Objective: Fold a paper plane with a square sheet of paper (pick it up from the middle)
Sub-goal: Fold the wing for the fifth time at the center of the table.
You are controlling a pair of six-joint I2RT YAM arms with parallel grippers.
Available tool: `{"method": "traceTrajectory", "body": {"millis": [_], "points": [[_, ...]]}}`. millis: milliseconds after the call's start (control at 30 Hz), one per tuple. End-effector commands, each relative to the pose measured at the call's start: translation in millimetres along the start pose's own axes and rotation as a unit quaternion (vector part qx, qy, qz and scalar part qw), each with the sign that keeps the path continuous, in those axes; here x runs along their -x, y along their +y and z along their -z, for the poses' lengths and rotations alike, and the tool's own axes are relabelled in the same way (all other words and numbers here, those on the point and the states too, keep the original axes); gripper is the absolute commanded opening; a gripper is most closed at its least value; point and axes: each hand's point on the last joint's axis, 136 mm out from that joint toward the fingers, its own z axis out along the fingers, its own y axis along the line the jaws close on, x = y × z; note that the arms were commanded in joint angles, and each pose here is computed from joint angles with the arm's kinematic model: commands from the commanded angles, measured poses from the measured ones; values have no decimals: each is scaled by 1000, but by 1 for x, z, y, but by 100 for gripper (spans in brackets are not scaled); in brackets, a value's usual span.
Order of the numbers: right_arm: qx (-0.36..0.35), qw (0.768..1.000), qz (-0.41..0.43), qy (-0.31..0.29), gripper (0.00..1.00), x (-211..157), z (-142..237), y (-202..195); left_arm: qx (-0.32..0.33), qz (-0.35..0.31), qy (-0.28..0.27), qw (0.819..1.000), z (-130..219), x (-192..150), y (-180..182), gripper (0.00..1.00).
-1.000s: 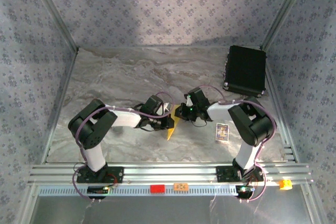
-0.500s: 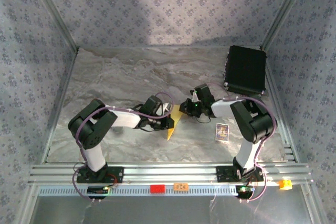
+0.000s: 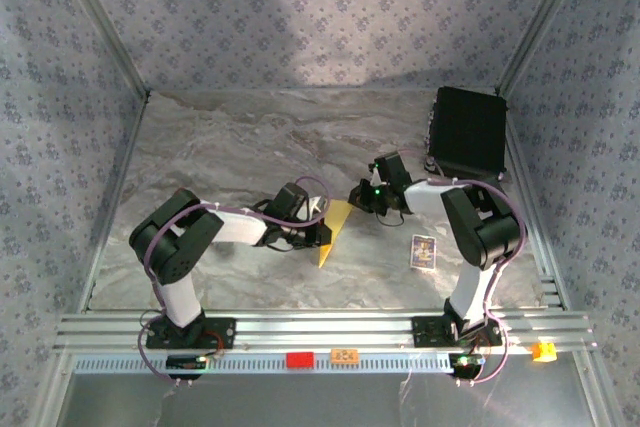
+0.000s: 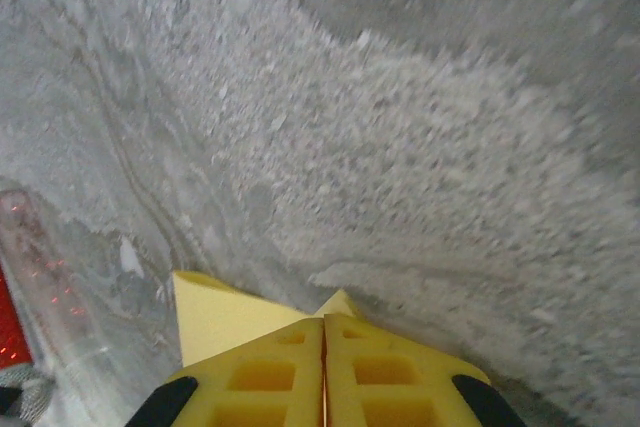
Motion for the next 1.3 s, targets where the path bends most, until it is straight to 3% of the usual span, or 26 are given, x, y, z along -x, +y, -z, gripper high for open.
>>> {"method": "traceTrajectory", "body": {"millis": [0,367,633,833,1067,1267], "points": [[-65,998,2,-11,10,10,1,-25,70,44,59,995,-3,-42,46,0],[-13,997,54,-58,12,30,49,22,68,41,58,995,-3,-40,44,0],[63,995,71,19,11,-31,22,57,65,38,55,996,-1,-37,40,0],[53,996,57,52,9,-68,-2,40,58,35,50,996,1,-33,32,0],[-17,998,35,53,6,-74,-8,-2,31,22,40,998,10,-25,11,0],[-22,998,28,55,6,-76,-9,-7,-18,-15,31,999,23,-18,-25,0]]}}
